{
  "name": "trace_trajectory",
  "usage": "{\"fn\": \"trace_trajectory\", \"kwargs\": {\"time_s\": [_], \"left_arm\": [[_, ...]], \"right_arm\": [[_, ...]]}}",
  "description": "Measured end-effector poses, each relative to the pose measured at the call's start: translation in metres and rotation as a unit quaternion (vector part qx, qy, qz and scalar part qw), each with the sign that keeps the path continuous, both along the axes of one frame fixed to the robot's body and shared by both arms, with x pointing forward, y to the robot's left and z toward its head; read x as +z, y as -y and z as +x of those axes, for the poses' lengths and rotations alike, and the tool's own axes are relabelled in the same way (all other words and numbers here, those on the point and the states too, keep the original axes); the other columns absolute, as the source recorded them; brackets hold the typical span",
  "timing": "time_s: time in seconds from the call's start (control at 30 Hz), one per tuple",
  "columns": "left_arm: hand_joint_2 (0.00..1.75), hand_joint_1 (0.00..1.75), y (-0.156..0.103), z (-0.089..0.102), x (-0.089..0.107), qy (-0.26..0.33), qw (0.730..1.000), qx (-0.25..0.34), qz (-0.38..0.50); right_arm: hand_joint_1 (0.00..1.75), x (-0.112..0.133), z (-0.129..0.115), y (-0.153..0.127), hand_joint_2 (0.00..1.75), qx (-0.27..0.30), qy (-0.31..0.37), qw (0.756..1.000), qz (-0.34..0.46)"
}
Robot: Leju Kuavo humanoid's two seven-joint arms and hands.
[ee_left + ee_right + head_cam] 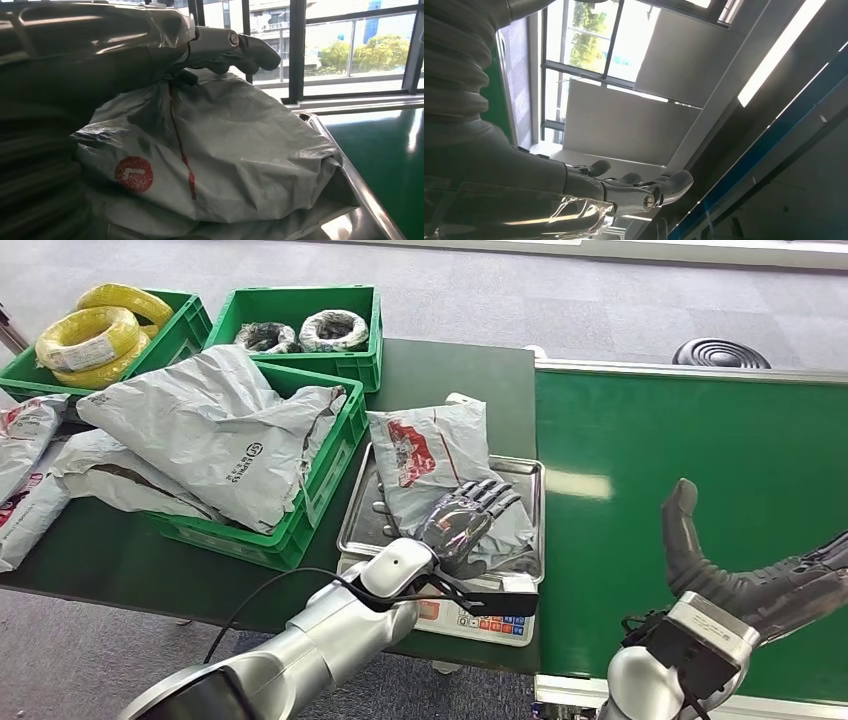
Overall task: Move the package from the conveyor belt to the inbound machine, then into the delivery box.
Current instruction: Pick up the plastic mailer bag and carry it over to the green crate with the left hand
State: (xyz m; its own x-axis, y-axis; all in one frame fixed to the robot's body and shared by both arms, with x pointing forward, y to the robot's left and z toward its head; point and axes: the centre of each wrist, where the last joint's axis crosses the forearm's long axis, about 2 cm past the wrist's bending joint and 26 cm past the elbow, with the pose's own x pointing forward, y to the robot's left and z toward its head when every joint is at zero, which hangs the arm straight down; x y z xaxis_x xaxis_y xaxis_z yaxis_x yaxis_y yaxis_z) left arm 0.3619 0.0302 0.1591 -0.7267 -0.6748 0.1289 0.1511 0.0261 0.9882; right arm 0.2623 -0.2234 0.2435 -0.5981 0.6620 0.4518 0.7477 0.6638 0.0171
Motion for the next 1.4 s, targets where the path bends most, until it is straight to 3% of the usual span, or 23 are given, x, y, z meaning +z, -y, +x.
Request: {"fn": "trace_trajectory", "kwargs": {"time_s": [0.3, 0.43, 0.97, 1.1, 1.23, 1.4], "left_arm": [[1.75, 0.00, -0.007, 0.004, -0.003, -0.003, 1.000, 0.013, -0.008], [1.75, 1.71, -0.008, 0.005, -0.003, -0.006, 1.000, 0.014, -0.008], [1.75, 1.75, -0.015, 0.010, -0.004, -0.025, 0.999, 0.012, -0.037], [1.75, 1.75, -0.019, 0.015, 0.004, -0.061, 0.986, -0.008, -0.155], [1.75, 1.75, -0.030, 0.030, 0.027, -0.099, 0.939, -0.011, -0.328], [1.75, 1.75, -0.043, 0.041, 0.047, -0.084, 0.916, 0.003, -0.392]], "right_arm": [[0.00, 0.000, 0.001, -0.002, 1.75, 0.007, 0.004, 1.000, 0.002], [0.00, 0.000, 0.001, -0.003, 1.75, 0.008, 0.004, 1.000, 0.001], [0.00, 0.003, 0.006, -0.004, 1.75, 0.013, 0.011, 1.000, 0.003], [0.00, 0.002, 0.007, -0.004, 1.75, 0.013, 0.010, 1.000, 0.005], [0.00, 0.000, 0.008, -0.004, 1.75, 0.014, 0.007, 1.000, 0.008], [0.00, -0.002, 0.009, -0.004, 1.75, 0.015, 0.003, 1.000, 0.009]]}}
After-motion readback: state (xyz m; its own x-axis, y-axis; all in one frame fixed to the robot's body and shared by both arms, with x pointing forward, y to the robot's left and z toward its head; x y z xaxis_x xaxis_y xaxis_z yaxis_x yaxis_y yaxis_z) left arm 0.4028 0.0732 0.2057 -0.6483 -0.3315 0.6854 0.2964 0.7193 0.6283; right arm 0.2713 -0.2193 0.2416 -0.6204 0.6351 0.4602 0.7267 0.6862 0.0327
